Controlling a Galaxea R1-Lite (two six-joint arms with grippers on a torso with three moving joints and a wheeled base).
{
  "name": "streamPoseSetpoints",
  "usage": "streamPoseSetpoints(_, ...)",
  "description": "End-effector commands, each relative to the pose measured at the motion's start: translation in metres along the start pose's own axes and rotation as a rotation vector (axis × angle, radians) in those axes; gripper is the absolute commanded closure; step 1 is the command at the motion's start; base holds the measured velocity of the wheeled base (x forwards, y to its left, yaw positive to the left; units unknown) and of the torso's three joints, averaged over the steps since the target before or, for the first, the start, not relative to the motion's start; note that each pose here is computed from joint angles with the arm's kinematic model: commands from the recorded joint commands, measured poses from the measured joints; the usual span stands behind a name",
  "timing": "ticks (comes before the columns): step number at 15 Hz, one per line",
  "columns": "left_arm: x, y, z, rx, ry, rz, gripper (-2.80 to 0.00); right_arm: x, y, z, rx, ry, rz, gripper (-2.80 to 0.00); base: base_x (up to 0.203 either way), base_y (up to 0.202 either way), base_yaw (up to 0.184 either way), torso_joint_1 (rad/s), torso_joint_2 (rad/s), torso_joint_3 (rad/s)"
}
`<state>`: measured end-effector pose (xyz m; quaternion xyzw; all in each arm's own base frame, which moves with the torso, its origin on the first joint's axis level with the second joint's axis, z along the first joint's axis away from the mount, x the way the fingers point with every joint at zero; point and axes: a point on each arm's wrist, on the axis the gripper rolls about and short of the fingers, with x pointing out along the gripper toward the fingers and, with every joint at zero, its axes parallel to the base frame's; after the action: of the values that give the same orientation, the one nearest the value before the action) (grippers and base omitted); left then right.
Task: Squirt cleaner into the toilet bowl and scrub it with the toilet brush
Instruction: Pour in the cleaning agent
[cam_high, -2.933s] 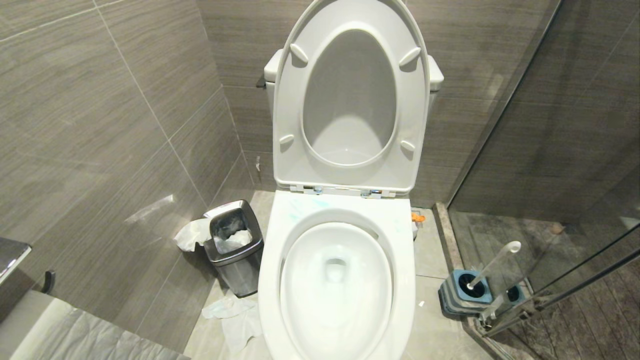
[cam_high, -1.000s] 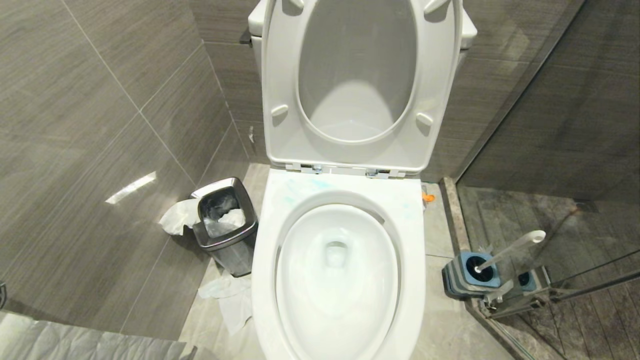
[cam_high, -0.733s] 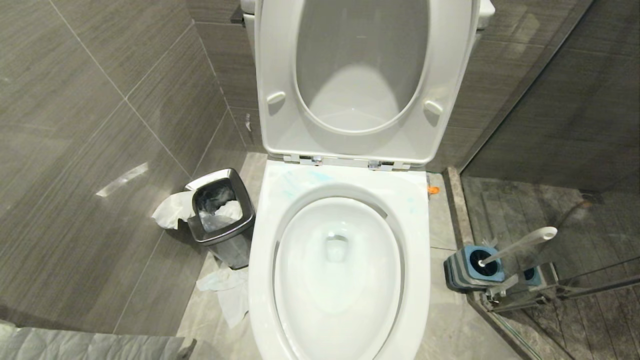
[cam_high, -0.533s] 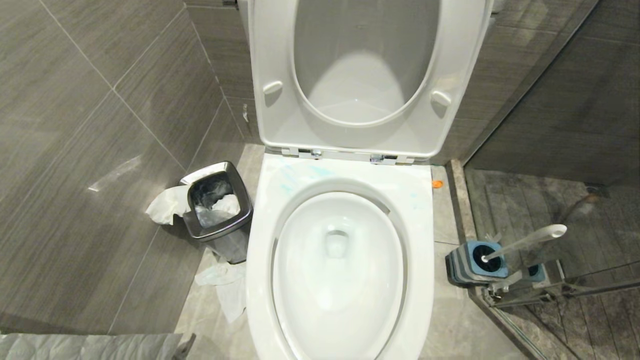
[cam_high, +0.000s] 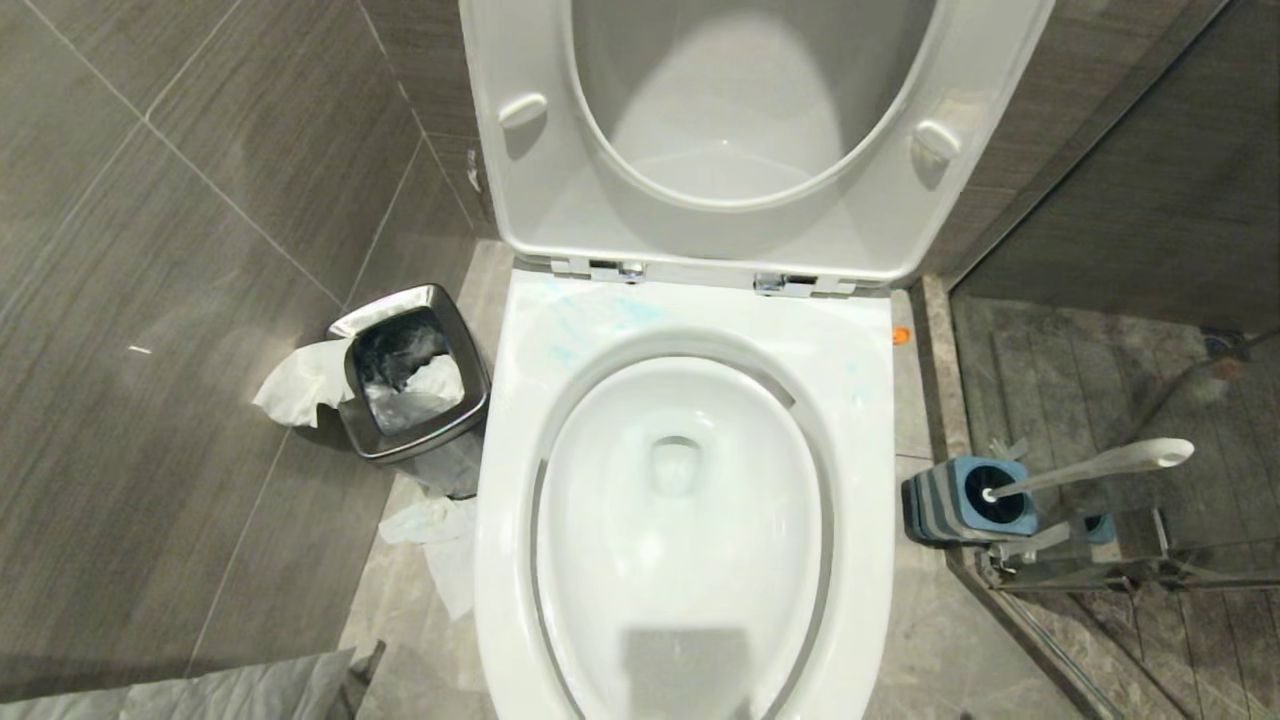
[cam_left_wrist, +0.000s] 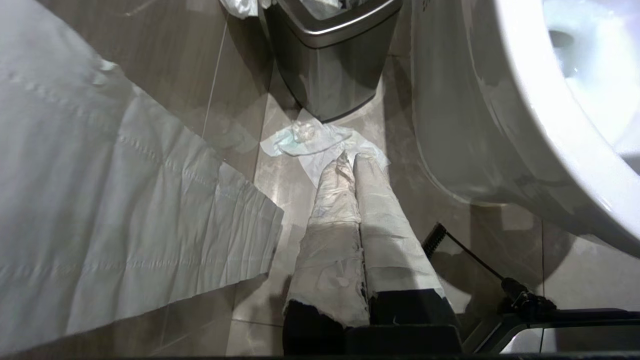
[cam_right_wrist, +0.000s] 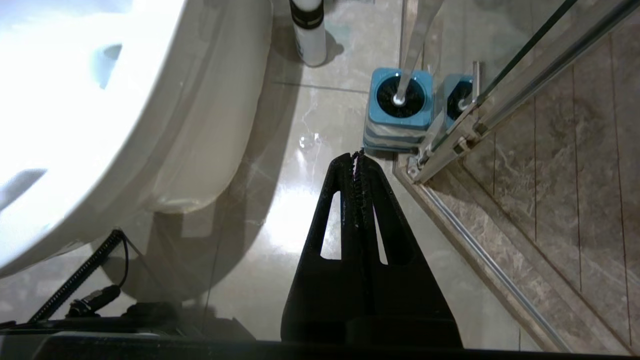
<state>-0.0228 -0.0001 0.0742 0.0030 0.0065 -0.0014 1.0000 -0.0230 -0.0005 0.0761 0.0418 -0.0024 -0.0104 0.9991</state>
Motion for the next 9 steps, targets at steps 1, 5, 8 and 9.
streamPoseSetpoints(1, 0.0, 0.0, -0.0001, -0.001, 0.001, 0.0, 0.0, 0.0001, 0.0, 0.0, 0.001, 0.001, 0.0, 0.0, 0.0, 0.0, 0.0, 0.002, 0.0, -0.206)
streamPoseSetpoints(5, 0.0, 0.0, 0.0001, -0.003, -0.001, 0.0, 0.0, 0.0, 0.0, 0.0, 0.002, -0.001, 0.0, 0.0, 0.0, 0.0, 0.0, -0.001, 0.0, -0.202)
streamPoseSetpoints(8, 0.0, 0.0, 0.0001, -0.003, 0.0, 0.0, 0.0, 0.0001, 0.0, 0.0, 0.002, 0.001, 0.0, 0.0, 0.0, 0.0, 0.0, 0.005, 0.0, -0.195)
streamPoseSetpoints(9, 0.0, 0.0, -0.0001, -0.003, 0.0, 0.0, 0.0, 0.0001, 0.0, 0.0, 0.002, 0.001, 0.0, 0.0, 0.0, 0.0, 0.0, 0.007, 0.0, -0.206)
